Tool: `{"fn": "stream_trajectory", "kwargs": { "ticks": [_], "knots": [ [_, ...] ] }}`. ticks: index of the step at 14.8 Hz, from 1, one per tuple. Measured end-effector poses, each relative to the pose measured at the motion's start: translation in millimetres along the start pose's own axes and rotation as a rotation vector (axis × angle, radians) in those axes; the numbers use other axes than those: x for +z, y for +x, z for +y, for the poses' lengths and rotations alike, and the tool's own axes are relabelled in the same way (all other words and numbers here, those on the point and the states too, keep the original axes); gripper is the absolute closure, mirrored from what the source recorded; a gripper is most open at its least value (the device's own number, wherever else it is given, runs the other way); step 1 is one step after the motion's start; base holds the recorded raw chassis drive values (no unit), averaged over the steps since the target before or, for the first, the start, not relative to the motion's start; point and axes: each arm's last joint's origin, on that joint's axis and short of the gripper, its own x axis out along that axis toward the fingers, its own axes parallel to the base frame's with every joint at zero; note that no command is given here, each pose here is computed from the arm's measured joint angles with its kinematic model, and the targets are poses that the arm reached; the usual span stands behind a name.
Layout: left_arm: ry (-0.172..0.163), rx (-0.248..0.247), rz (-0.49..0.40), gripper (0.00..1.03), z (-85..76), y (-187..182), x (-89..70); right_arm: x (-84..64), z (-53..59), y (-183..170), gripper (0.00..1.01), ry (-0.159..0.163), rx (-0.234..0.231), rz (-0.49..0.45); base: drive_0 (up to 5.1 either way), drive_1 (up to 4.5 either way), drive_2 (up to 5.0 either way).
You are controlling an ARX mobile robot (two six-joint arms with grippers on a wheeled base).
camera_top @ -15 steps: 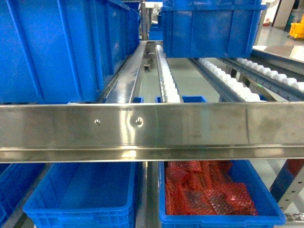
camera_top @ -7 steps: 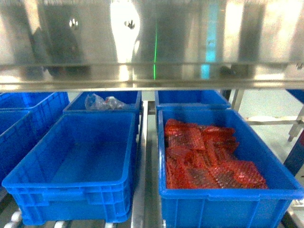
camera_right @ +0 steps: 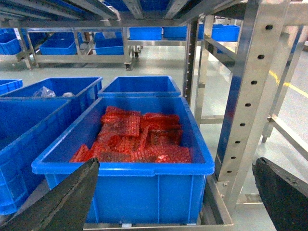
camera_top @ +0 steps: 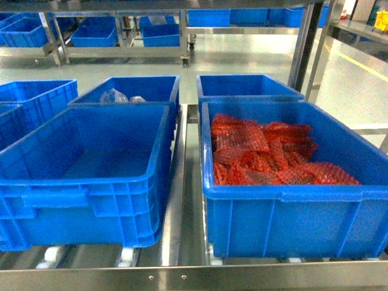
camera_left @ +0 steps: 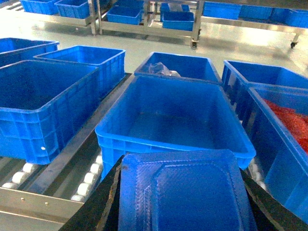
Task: Pick blue part to blue bin on bottom shelf
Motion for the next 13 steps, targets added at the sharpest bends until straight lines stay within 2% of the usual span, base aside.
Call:
{"fn": "stream_trajectory", "kwargs": {
  "ticks": [13],
  "knots": [
    [0.003,-0.002,0.005,0.59,0.0,0.1,-0.8,0.0,0.0,0.0,0.03,0.000,0.000,0.000,0.0,0.00,0.0]
  ]
}}
